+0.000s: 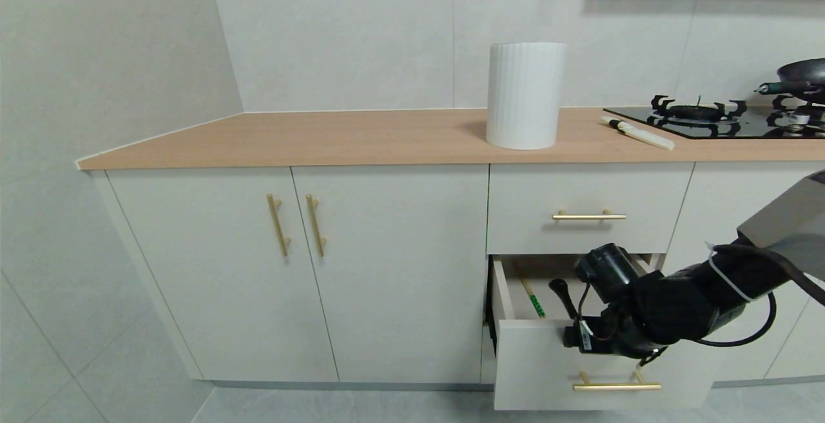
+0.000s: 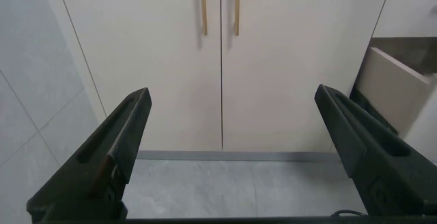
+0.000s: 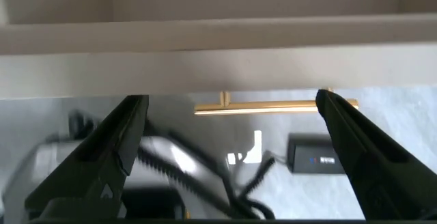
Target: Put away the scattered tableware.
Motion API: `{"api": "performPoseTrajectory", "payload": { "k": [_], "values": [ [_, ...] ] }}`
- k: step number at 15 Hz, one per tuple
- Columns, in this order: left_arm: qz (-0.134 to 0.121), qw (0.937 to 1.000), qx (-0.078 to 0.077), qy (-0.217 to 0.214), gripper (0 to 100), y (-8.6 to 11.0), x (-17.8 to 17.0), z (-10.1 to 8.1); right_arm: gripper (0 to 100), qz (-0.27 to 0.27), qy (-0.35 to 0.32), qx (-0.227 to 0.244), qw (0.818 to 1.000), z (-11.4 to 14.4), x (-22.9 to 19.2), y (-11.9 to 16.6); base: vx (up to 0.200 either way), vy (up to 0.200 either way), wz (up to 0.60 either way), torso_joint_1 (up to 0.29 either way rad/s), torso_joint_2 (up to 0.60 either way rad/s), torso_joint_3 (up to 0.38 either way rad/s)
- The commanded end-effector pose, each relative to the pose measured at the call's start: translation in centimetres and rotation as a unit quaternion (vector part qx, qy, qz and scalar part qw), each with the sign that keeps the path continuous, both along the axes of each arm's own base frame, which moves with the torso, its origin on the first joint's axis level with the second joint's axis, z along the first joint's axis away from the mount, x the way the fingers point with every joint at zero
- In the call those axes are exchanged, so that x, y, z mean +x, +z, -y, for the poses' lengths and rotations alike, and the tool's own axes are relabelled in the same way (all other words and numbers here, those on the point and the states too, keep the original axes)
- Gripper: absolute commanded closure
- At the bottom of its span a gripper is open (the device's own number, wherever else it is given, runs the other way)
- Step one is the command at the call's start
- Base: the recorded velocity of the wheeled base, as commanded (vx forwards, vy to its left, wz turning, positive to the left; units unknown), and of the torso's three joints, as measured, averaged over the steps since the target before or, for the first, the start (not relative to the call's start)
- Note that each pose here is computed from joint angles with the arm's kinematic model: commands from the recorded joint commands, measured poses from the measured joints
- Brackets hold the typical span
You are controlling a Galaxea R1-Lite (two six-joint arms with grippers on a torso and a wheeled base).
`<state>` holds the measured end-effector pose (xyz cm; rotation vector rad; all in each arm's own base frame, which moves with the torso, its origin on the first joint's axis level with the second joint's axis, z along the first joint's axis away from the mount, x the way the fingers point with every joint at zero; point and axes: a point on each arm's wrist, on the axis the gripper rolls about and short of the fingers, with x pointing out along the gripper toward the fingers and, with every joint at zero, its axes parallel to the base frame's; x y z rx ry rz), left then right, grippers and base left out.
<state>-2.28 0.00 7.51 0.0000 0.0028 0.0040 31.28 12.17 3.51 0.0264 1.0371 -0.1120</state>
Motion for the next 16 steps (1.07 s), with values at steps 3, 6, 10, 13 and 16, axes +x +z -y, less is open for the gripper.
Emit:
{"api": "performPoseTrajectory", "payload": {
  "k": [3, 6, 10, 13, 16],
  "values": [
    [0.000, 1.0000, 0.000, 0.000, 0, 0.0, 0.0, 0.0, 0, 0.020, -0.021, 0.002, 1.000, -0.3, 4.2, -1.5, 0.000, 0.000, 0.00, 0.000, 0.00, 0.000],
    [0.000, 1.0000, 0.000, 0.000, 0, 0.0, 0.0, 0.0, 0, 0.041, -0.052, -0.015, 0.998, 0.2, 6.8, -3.2, 0.000, 0.000, 0.00, 0.000, 0.00, 0.000],
    [0.000, 1.0000, 0.000, 0.000, 0, 0.0, 0.0, 0.0, 0, 0.100, -0.083, -0.023, 0.991, 0.8, 8.5, -6.2, 0.000, 0.000, 0.00, 0.000, 0.00, 0.000],
    [0.000, 1.0000, 0.000, 0.000, 0, 0.0, 0.0, 0.0, 0, 0.132, -0.098, -0.015, 0.986, 1.4, 9.4, -6.3, 0.000, 0.000, 0.00, 0.000, 0.00, 0.000],
    [0.000, 1.0000, 0.000, 0.000, 0, 0.0, 0.0, 0.0, 0, 0.166, -0.114, 0.003, 0.979, 1.7, 10.2, -6.9, 0.000, 0.000, 0.00, 0.000, 0.00, 0.000]
  ]
}}
